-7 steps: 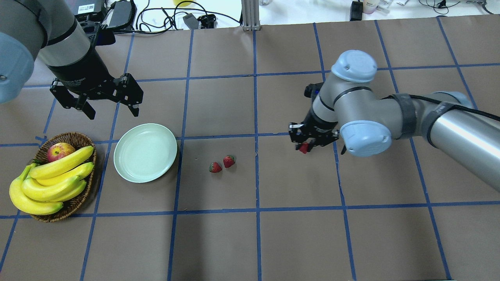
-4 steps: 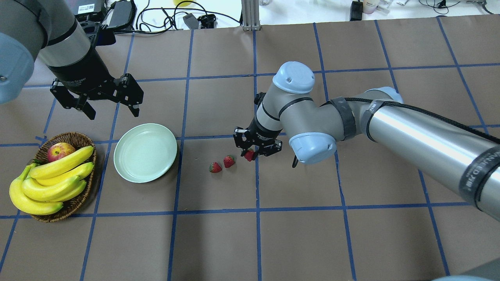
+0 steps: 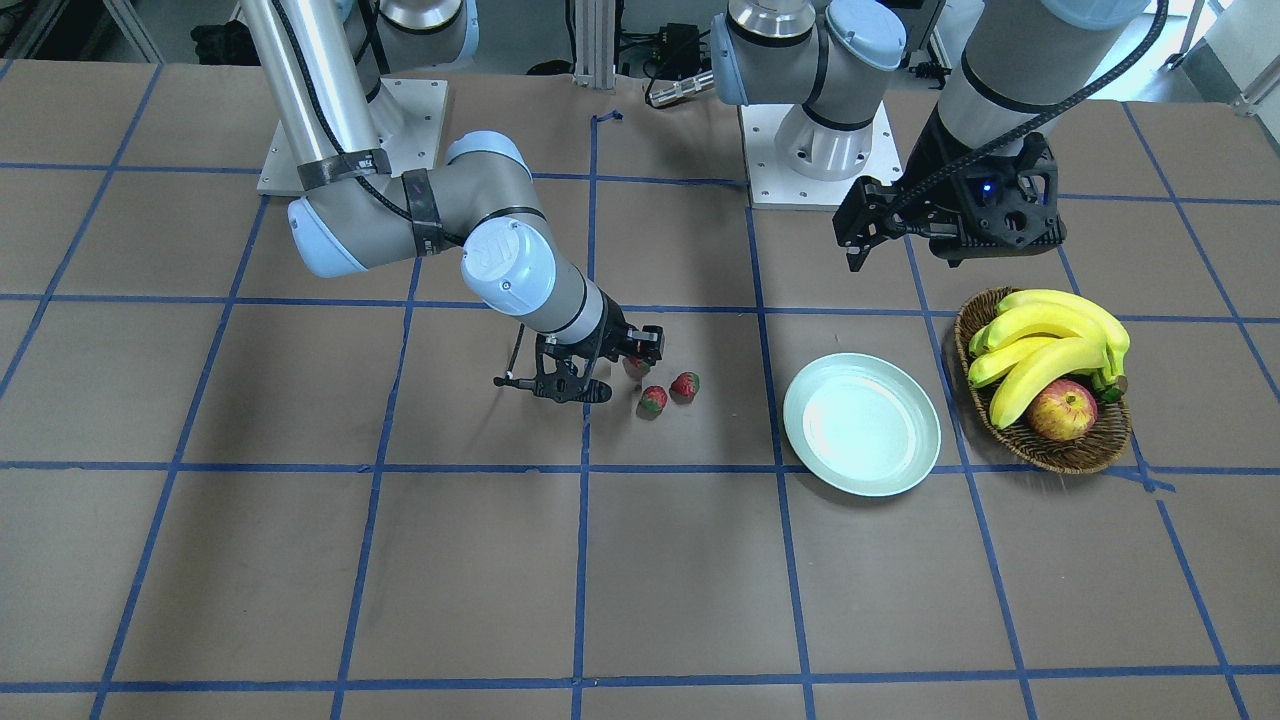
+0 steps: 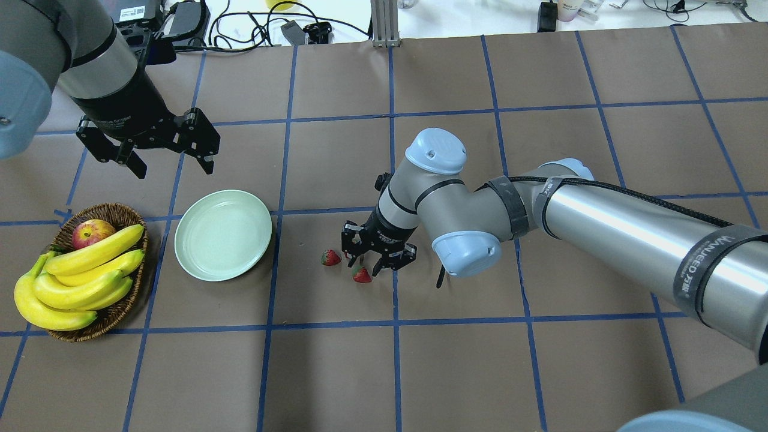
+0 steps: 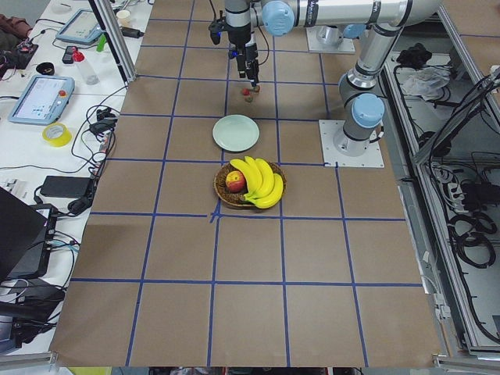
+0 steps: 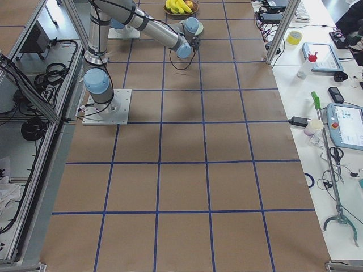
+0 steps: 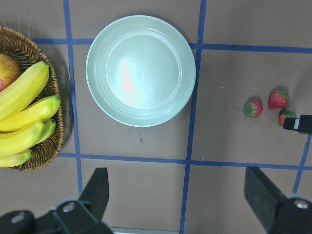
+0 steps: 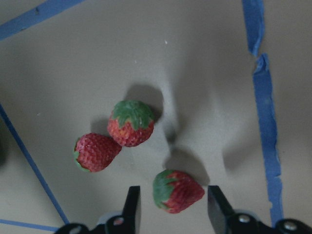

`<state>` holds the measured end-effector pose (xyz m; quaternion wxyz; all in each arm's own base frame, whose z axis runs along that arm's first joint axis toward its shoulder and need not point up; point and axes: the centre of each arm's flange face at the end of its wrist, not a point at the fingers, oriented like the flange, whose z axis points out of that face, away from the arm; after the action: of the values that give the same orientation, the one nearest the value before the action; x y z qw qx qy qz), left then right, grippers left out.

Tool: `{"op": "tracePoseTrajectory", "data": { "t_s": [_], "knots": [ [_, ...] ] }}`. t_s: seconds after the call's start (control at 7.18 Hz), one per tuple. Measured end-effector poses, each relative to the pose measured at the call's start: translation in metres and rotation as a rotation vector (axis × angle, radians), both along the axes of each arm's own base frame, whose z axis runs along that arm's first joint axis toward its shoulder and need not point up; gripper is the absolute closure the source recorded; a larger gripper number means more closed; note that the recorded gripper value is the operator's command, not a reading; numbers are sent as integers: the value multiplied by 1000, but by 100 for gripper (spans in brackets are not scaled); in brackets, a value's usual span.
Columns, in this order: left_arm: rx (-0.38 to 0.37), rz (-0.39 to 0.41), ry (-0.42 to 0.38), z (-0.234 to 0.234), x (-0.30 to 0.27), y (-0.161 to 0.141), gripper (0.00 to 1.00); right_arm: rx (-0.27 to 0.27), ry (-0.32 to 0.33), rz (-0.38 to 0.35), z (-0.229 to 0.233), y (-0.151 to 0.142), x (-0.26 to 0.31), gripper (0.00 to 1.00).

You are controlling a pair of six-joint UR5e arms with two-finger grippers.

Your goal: Collect all strawberries into plate

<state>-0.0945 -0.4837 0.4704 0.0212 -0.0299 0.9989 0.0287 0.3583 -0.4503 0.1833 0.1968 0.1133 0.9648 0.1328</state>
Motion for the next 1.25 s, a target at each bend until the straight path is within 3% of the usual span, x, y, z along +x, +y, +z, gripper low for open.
{"op": "tracePoseTrajectory", "data": {
  "t_s": [0.14,0.42,0.84,0.98,1.25],
  "knots": [
    [-1,0,-1,0,0,0,0,-35,7,12,12,-3,-3,0],
    [6,-2,1,-5,0,-1,0,-180,125,44,66,-25,-48,0],
    [37,0,1,-19,0,-1,0,-291,239,62,174,-56,-126,0],
    [45,3,4,-22,0,-1,0,-319,284,88,218,-62,-137,0],
    [61,7,16,-44,-1,-6,0,-313,373,131,309,-61,-149,0]
  ]
}}
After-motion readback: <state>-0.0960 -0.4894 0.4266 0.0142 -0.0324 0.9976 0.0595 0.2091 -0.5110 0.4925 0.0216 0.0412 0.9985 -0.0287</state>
